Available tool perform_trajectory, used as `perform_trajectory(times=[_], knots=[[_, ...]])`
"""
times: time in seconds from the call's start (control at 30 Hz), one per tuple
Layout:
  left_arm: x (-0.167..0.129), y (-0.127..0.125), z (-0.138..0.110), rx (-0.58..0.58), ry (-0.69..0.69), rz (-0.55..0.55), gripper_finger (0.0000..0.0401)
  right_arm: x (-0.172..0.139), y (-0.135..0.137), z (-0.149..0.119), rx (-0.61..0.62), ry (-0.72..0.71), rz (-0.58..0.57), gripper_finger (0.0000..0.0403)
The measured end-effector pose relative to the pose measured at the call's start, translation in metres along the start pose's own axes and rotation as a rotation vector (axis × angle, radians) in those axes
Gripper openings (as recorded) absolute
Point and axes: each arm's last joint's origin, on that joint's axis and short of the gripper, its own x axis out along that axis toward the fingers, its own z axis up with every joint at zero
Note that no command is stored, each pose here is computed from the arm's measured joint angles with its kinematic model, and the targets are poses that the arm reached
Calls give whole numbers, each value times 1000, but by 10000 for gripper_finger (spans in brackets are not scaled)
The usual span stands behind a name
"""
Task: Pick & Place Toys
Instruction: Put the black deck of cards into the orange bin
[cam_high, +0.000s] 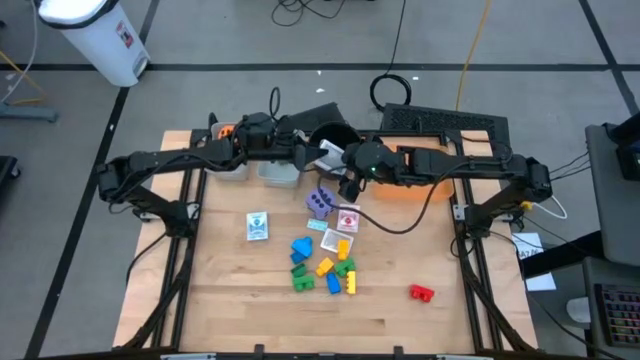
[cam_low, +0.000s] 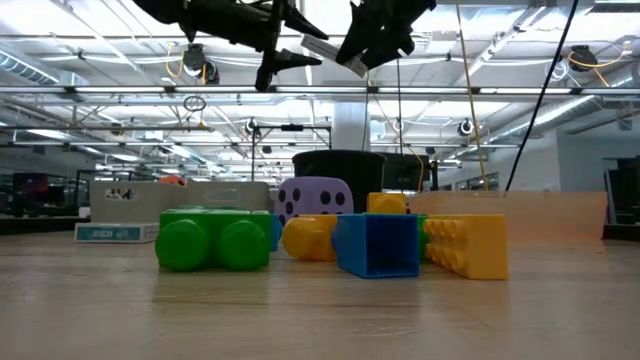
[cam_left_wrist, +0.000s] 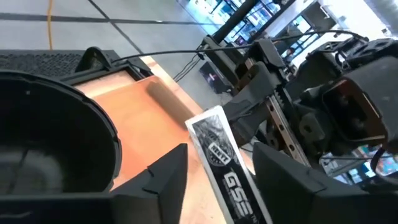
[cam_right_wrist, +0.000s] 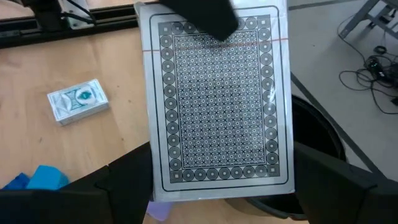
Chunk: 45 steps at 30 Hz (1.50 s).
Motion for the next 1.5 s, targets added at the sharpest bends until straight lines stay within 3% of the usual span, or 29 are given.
perform_trajectory(times=[0.37,1.07,1.5], knots=[[-1,2,1,-18,19,-16,103,0,0,0,-59,-7,-13,318],[-3,1,11,42,-41,-81,97,-23,-12,14,-132,-79,-7,318],[-4,-5,17,117,-111,-123,97,-43,-22,35,-260,-99,-56,318]])
